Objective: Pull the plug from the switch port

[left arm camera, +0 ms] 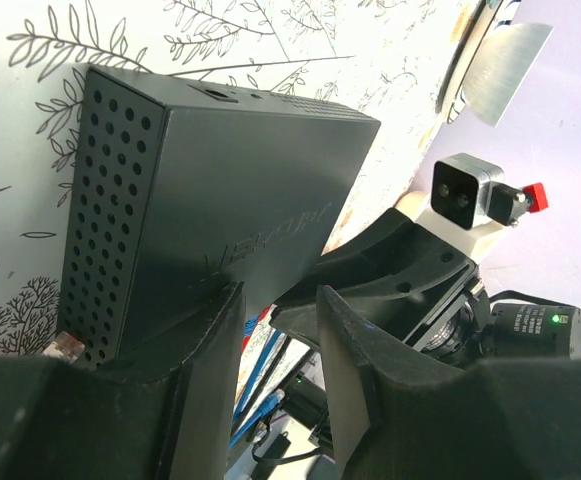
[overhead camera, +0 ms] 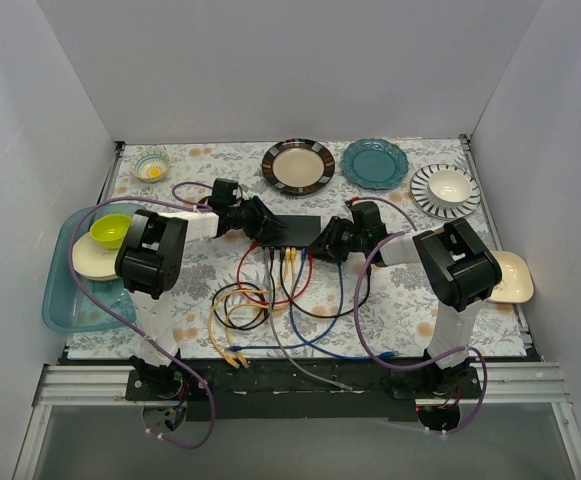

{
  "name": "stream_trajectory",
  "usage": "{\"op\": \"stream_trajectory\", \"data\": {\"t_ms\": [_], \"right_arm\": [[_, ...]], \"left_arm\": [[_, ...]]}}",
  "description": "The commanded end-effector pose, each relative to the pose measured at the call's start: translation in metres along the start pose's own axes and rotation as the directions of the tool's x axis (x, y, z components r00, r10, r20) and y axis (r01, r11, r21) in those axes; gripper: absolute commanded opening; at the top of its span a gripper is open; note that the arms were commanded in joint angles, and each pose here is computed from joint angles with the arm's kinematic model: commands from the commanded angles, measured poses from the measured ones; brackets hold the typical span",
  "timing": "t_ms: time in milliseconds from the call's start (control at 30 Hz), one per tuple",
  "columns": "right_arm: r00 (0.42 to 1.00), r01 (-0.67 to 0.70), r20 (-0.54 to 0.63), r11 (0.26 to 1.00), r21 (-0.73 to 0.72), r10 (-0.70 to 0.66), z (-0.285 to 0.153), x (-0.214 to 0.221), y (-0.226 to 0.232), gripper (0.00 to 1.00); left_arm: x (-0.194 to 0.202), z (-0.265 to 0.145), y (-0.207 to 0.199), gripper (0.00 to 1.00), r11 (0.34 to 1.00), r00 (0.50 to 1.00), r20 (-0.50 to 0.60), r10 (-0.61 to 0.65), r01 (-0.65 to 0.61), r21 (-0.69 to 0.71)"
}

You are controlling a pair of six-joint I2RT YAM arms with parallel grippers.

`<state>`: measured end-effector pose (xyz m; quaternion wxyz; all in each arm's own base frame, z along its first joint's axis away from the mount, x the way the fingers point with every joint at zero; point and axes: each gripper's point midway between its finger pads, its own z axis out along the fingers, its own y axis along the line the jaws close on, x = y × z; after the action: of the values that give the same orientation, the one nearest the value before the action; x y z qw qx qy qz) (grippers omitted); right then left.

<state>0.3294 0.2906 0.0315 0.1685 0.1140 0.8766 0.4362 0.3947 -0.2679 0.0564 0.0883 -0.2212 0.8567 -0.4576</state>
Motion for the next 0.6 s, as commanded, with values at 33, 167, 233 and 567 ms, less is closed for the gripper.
{"op": "stream_trajectory", "data": {"t_ms": [33, 167, 233, 567], "right_arm": [[0.996, -0.07, 0.058, 0.997, -0.034, 0.072, 0.002, -0.011, -0.005, 0.43], [0.991, -0.105, 0.077, 0.993, -0.058, 0.109, 0.0, -0.015, -0.007, 0.43], [0.99, -0.12, 0.072, 0.991, -0.057, 0.124, 0.0, -0.015, -0.009, 0.42], [0.978, -0.19, 0.078, 0.98, -0.059, 0.194, 0.003, -0.016, -0.019, 0.34]], "left_arm": [[0.004, -0.006, 0.022, 0.36, 0.997, 1.0, 0.015, -0.012, 0.013, -0.081], [0.004, -0.006, 0.024, 0.36, 0.997, 1.0, 0.013, -0.015, 0.016, -0.08], [0.004, -0.005, 0.024, 0.36, 0.997, 1.0, 0.012, -0.016, 0.017, -0.081], [0.006, -0.006, 0.023, 0.36, 0.997, 1.0, 0.01, -0.014, 0.015, -0.08]]}}
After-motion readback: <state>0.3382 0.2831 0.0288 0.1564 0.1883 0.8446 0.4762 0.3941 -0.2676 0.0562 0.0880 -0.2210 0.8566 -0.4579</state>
